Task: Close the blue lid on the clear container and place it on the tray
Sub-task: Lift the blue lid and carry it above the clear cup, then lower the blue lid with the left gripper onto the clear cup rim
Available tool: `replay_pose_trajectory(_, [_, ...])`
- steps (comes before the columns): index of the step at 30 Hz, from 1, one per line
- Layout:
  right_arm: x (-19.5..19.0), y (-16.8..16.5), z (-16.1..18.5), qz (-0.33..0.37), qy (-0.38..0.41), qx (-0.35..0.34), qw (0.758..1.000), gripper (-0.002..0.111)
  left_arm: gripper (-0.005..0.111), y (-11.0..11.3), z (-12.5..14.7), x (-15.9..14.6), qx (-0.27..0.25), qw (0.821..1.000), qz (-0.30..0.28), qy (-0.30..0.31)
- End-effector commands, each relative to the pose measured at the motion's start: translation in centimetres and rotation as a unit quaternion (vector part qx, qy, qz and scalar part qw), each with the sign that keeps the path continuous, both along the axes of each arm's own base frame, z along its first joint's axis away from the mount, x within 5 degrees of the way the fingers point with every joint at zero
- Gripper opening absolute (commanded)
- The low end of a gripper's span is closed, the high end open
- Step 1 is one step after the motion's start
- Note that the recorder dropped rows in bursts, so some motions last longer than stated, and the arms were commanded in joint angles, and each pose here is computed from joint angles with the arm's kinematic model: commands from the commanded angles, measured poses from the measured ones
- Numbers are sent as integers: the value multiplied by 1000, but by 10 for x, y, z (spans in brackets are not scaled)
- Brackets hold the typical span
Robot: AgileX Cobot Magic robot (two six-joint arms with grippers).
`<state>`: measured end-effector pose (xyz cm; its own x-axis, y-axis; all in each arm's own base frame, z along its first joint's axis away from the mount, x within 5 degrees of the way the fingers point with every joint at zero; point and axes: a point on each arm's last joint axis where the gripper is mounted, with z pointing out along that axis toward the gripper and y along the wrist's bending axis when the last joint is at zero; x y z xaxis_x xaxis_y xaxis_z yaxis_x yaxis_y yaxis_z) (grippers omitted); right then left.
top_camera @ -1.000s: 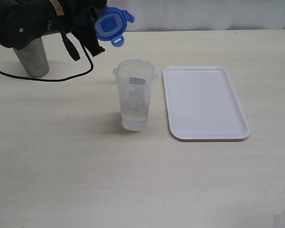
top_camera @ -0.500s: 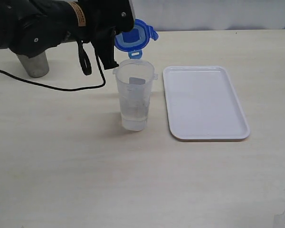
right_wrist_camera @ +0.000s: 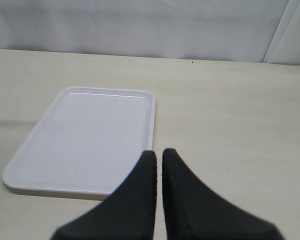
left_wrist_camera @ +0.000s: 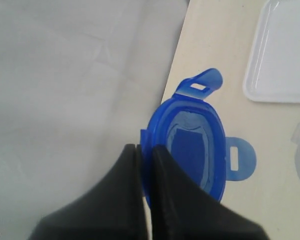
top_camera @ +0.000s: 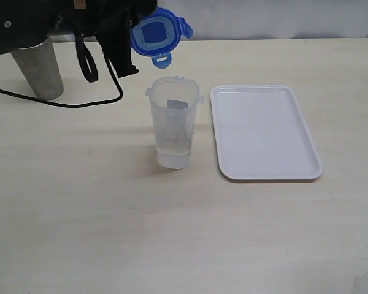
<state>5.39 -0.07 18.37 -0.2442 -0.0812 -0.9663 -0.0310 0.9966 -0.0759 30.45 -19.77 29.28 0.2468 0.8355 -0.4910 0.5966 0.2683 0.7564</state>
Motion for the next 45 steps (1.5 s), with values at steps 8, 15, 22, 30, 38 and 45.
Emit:
replay_pose_trajectory(8, [0,0,-1,-2,0,2,1000,4,0,-10,2,-17,16,999,-13,26])
replay_pose_trajectory(15, [0,0,-1,-2,0,2,1000,4,0,-13,10,-27,17,999,-22,24])
replay_pose_trajectory(22, [0,0,-1,-2,0,2,1000,4,0,-12,9,-28,26,999,-19,36])
replay_pose_trajectory(30, [0,0,-1,-2,0,2,1000,4,0,-12,9,-28,26,999,-19,36])
replay_pose_trajectory(38, [0,0,-1,-2,0,2,1000,4,0,-16,17,-26,-2,999,-35,-5])
replay_pose_trajectory(45, [0,0,-1,-2,0,2,1000,4,0,-22,6,-16,-13,999,-40,-16])
